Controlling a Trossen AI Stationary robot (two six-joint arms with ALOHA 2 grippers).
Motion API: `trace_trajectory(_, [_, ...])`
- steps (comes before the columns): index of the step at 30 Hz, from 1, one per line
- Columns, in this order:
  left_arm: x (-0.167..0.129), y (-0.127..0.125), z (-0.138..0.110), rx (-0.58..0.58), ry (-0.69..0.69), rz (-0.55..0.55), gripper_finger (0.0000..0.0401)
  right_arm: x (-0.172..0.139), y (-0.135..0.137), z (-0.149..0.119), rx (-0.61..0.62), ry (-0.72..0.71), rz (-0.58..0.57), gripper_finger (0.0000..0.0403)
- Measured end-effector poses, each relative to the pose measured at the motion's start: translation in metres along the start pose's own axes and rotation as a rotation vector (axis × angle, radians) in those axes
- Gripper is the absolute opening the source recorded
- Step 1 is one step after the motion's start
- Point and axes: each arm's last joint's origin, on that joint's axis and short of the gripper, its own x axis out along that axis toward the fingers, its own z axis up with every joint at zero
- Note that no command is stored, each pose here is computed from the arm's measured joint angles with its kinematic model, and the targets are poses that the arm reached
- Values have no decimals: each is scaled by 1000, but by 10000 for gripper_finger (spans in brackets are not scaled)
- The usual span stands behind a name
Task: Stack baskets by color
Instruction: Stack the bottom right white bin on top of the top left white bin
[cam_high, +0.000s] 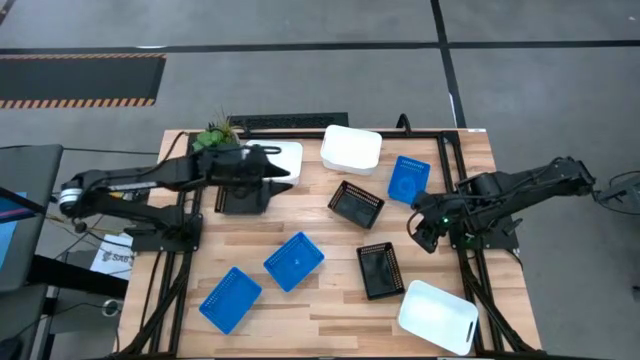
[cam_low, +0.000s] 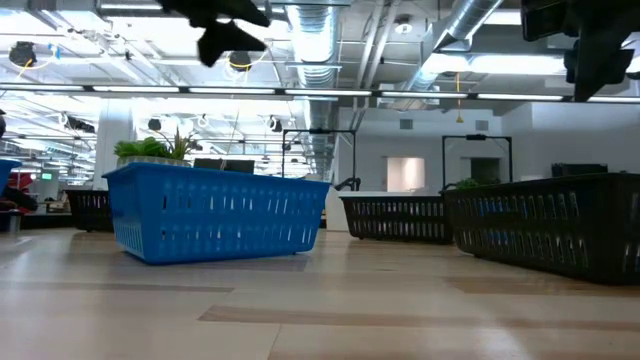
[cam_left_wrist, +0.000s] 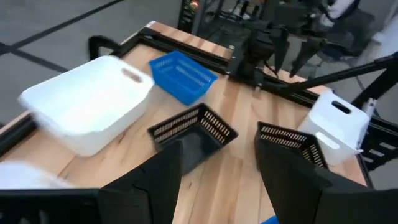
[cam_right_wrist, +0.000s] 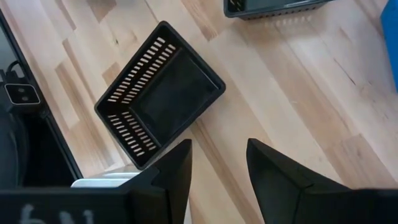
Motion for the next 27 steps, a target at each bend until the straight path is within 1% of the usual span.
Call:
trace_trajectory(3, [18, -4, 11, 43, 36, -49, 197, 0, -2, -2, 44, 18, -22, 175])
trace_trajectory(7, [41, -8, 20, 113, 85, -132, 197, 3, -5, -10, 91, 91, -100, 175])
trace_trajectory(11, [51, -8, 21, 108, 174, -157, 197, 9, 0, -20, 77, 147, -127, 175])
trace_trajectory(15, [45, -10, 20, 100, 224, -200, 197, 24, 9, -39, 63, 209, -146, 175])
trace_trajectory(18, [34, -11, 23, 95, 218, -203, 197, 37, 14, -58, 58, 254, -176, 177])
trace_trajectory(22, [19, -11, 26, 113, 198, -151, 197, 50, 26, -83, 44, 287, -146, 177])
trace_trajectory(27, [8, -12, 30, 130, 161, -119, 197, 54, 44, -109, 68, 318, -80, 171])
